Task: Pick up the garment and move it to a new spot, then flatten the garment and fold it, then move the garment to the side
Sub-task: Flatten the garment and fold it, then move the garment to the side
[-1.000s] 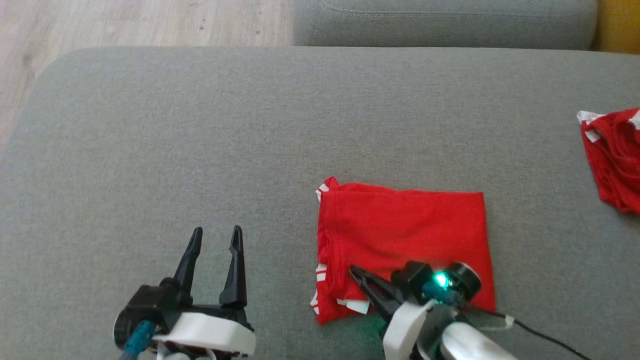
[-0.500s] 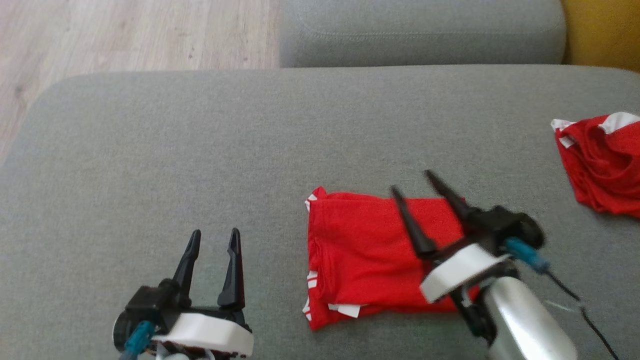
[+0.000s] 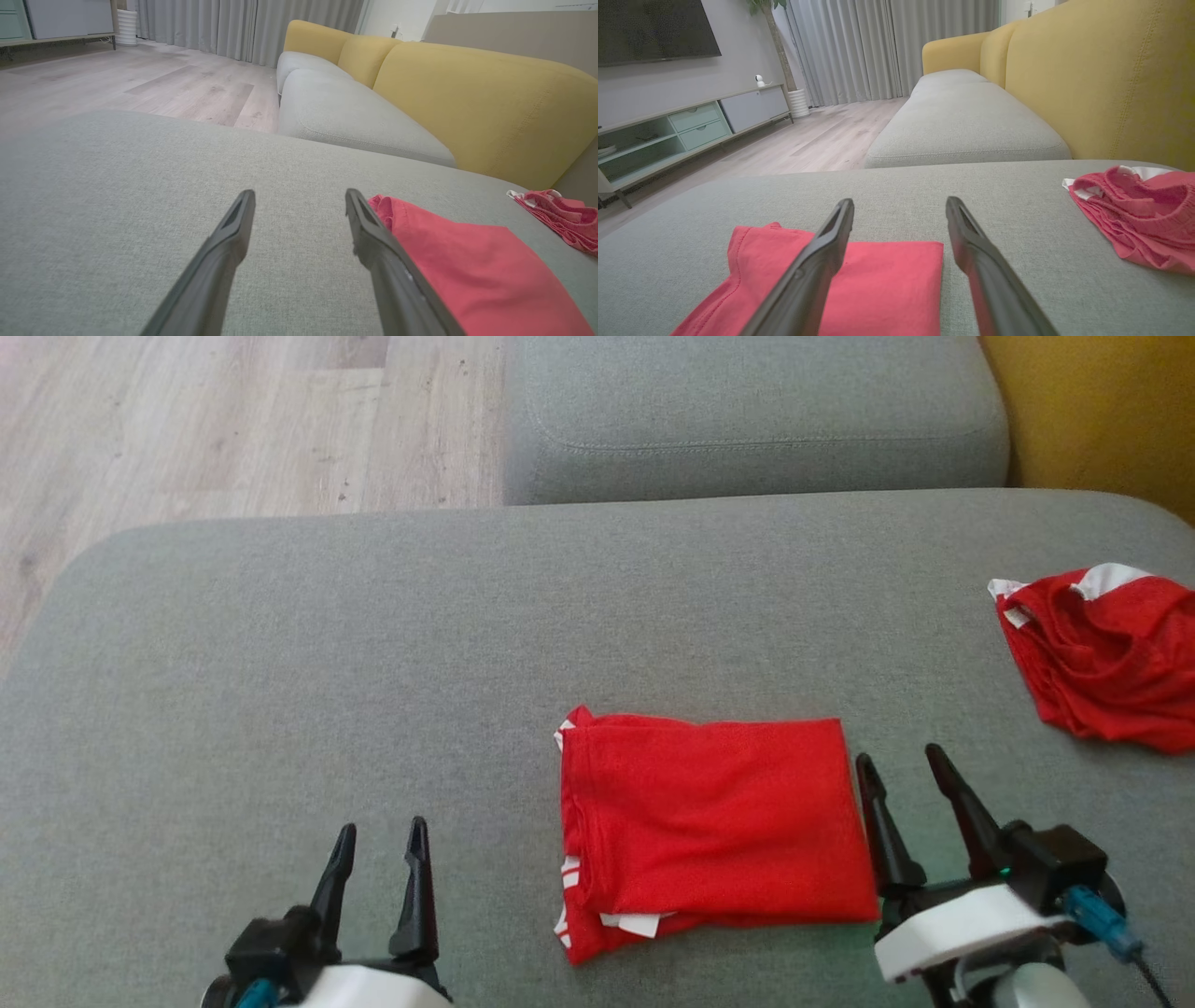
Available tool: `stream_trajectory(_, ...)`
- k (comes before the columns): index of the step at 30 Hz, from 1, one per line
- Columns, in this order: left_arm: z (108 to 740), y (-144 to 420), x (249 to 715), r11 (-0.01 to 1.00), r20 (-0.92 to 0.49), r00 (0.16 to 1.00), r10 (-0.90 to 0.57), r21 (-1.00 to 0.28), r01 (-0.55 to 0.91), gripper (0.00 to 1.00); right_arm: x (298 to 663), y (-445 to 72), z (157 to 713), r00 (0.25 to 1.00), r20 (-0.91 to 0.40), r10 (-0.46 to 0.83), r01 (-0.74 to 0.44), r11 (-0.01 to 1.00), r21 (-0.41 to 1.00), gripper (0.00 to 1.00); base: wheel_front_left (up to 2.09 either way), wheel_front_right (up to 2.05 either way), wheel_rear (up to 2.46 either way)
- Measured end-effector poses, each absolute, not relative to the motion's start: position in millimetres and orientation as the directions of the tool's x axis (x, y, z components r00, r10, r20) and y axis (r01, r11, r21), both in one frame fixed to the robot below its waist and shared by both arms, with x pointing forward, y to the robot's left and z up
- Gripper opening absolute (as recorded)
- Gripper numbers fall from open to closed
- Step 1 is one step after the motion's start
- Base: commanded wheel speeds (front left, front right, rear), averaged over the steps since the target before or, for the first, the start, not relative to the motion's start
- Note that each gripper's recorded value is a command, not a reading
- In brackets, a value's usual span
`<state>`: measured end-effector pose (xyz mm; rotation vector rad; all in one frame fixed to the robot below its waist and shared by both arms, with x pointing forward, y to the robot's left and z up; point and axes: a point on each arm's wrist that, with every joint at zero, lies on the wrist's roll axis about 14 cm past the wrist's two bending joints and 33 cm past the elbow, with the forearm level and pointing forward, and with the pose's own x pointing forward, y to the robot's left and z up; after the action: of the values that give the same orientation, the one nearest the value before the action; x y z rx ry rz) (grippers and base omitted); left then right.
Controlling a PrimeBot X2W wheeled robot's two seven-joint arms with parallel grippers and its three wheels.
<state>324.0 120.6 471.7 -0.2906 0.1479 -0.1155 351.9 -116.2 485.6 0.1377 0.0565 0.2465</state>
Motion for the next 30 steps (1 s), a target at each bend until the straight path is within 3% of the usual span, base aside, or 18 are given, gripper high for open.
stream_trajectory(26,464,133,318,0.955,-0.149,0.986,-0.079,-0.295,0.032,1.00,347,-128,476,0.974,-0.074,0.213,-0.200,0.968,0.149,1.00,0.00,0.00,0.00)
stream_trajectory(30,462,134,318,0.955,-0.154,0.985,-0.077,-0.296,0.029,1.00,347,-130,459,0.963,-0.165,0.212,-0.190,0.972,0.140,1.00,0.00,0.00,0.00)
